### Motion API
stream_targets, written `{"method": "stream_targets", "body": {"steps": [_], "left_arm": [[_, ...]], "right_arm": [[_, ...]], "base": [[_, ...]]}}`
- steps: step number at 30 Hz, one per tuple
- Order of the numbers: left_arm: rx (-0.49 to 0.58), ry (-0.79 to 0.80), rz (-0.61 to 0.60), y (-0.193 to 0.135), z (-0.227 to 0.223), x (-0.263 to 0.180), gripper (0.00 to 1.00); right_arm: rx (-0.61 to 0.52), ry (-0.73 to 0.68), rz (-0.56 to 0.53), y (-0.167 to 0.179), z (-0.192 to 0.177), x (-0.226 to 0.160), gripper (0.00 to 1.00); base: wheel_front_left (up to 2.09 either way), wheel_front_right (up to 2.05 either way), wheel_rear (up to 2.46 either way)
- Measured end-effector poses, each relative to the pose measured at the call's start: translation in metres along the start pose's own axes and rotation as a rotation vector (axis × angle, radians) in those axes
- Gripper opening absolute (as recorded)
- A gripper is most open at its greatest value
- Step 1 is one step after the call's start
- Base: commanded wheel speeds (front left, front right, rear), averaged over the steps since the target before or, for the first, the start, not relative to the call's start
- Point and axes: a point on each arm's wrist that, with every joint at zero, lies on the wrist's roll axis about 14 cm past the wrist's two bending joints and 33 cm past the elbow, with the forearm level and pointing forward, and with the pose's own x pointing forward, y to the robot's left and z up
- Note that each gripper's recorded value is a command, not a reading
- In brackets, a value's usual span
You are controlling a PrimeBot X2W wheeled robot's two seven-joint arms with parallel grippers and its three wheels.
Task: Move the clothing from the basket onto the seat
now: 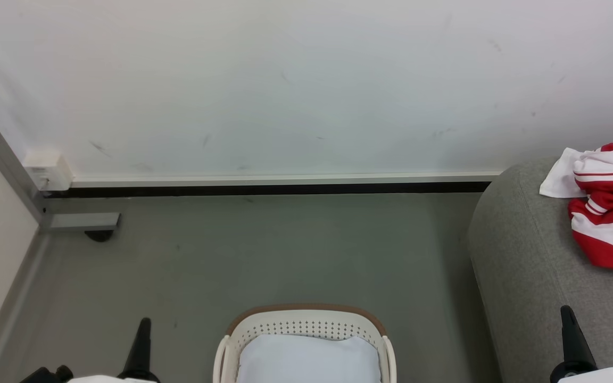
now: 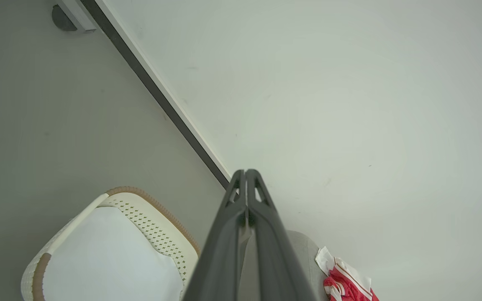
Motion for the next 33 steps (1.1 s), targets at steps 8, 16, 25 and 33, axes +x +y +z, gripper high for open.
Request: {"method": "stream_targets", "body": {"steps": [8,16,25,33], "left_arm": [[-0.085,0.000,-0.008,-0.001,0.004,0.002,0.00],[-0.160,-0.001,-0.020,-0.004,0.007,0.005,0.00],[-0.241,0.001,-0.035,-0.006,0.010,0.007,0.00],[-0.309,-0.003,-0.048,-0.008,0.014,0.008,0.00]], "right_arm": [[0.090,0.006,0.003,0.001,0.000,0.002,0.00],[0.173,0.009,0.010,0.004,0.001,0.004,0.00],[0.253,0.011,0.027,0.009,0.004,0.009,0.00],[0.326,0.017,0.036,0.012,0.004,0.010,0.00]], "base": [[0.00,0.00,0.00],[0.00,0.00,0.00],[0.00,0.00,0.00],[0.00,0.00,0.00]]}}
